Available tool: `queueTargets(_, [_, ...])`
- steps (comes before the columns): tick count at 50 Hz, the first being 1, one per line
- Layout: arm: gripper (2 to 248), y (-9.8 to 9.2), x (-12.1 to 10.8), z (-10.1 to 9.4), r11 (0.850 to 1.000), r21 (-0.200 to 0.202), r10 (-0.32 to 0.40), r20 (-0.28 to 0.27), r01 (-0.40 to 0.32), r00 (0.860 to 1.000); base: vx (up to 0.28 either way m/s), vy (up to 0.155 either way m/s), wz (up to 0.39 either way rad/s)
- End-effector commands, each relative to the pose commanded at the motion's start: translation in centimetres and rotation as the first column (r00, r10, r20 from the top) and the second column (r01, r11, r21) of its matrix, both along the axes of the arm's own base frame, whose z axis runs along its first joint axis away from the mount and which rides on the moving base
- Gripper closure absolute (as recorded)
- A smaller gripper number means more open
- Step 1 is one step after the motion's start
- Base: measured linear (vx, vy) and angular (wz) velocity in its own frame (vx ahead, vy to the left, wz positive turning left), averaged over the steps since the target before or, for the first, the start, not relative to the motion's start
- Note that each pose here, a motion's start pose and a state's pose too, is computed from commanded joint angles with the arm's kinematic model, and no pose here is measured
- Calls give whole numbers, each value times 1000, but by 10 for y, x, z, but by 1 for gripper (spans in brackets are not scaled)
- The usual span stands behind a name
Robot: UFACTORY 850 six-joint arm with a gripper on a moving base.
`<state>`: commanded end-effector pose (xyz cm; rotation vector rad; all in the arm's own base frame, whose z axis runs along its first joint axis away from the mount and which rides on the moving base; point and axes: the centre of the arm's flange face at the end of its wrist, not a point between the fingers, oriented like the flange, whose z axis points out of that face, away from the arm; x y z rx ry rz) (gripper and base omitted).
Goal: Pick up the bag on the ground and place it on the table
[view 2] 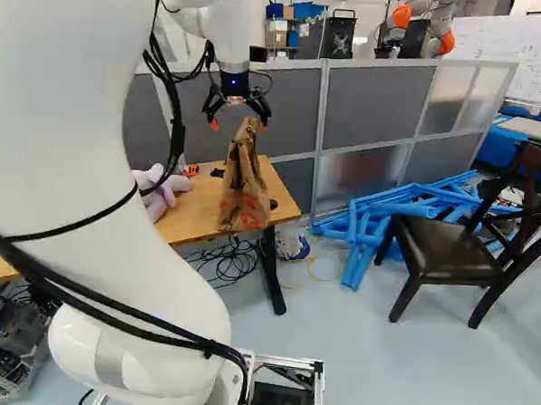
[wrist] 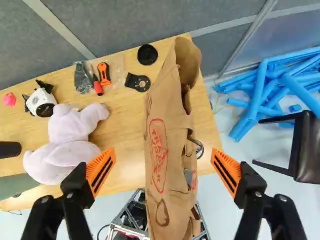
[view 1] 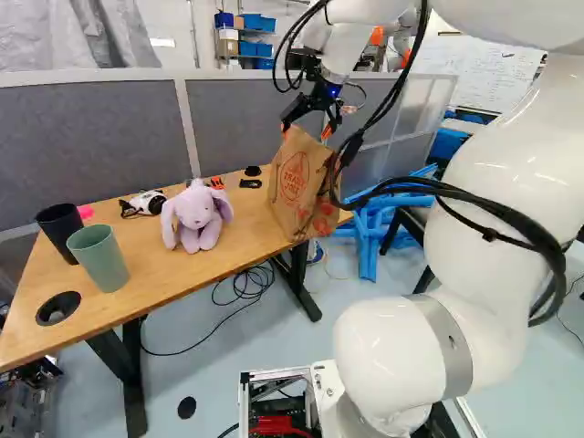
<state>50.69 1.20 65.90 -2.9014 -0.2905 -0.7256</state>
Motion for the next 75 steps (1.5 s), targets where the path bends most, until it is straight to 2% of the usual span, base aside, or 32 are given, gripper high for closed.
queueTargets(29, [3, 0, -72, 36, 1000, -1, -1, 82, 1, 997, 0, 0, 0])
queueTargets(43, [3, -3, -104, 38, 1000, -1, -10, 100, 10, 995, 0, 0, 0])
queueTargets(75, [3, -3, -105, 38, 1000, -1, -10, 100, 10, 995, -41, -1, 0])
